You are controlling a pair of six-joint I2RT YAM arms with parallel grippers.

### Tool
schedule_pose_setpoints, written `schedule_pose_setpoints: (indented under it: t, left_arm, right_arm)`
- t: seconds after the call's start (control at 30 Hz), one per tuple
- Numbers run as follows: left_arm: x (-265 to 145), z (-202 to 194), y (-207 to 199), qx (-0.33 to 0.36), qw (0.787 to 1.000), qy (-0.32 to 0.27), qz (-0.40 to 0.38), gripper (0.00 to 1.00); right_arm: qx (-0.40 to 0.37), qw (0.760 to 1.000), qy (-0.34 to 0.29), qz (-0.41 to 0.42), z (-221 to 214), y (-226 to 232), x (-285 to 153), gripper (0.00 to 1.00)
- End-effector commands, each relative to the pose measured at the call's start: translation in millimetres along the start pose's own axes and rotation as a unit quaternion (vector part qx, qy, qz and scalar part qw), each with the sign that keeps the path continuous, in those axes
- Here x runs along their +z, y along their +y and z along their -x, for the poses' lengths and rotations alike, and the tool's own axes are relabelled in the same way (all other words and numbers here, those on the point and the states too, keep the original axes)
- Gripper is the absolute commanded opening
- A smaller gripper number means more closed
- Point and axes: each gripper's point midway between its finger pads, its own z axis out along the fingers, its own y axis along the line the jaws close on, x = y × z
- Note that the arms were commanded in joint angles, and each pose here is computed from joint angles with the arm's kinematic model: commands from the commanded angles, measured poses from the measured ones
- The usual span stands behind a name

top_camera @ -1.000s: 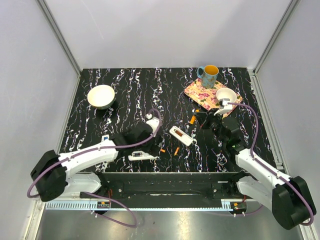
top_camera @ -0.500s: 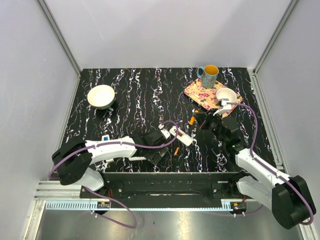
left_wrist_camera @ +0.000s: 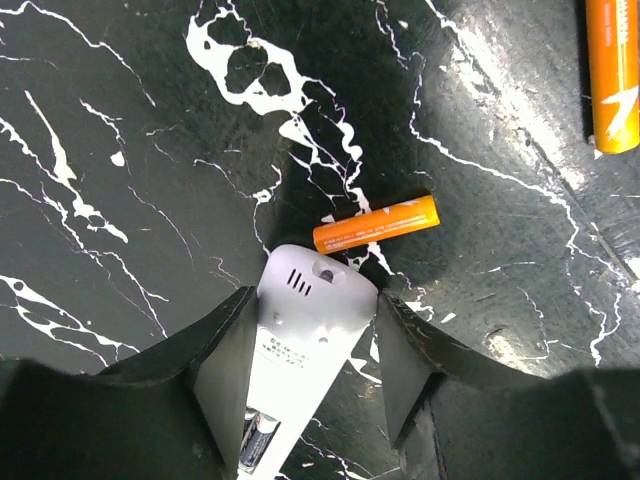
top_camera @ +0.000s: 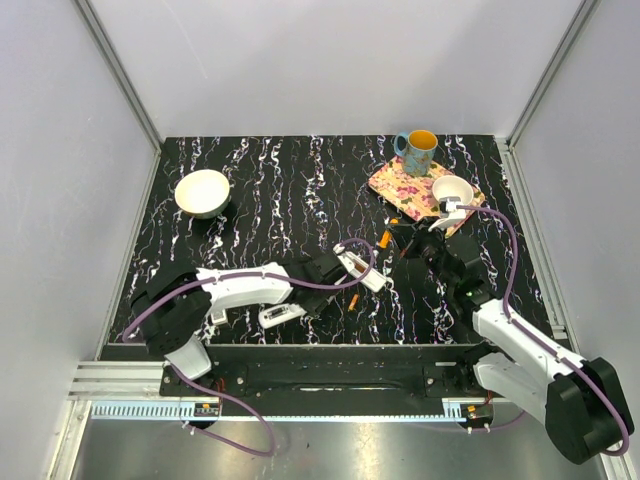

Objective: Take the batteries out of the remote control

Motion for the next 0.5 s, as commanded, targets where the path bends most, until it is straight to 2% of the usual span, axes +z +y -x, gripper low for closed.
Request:
schedule_pose_setpoints:
  t: [0.0,0.2,0.47]
  left_arm:
    - [11.4,-26.9,-17.7,0.002,0.997,0.064,-0.041,0.32]
    - [7.9,-24.2,-15.0,0.0,0.997,0.061,-0.038,0.17]
    - [-13.5,-5.2,19.2,-0.051,0.998,0.015,-0.017,0.15]
  right_arm:
    - [-0.012,1.0,-0.021,0.014,15.3,9.5,-1.9,0.0]
    - [-0.008,1.0,-0.018,0.014,12.3,8.7,-2.9,0.0]
    - [0.003,1.0,-0.016,0.019,8.7,9.7,-1.3,0.0]
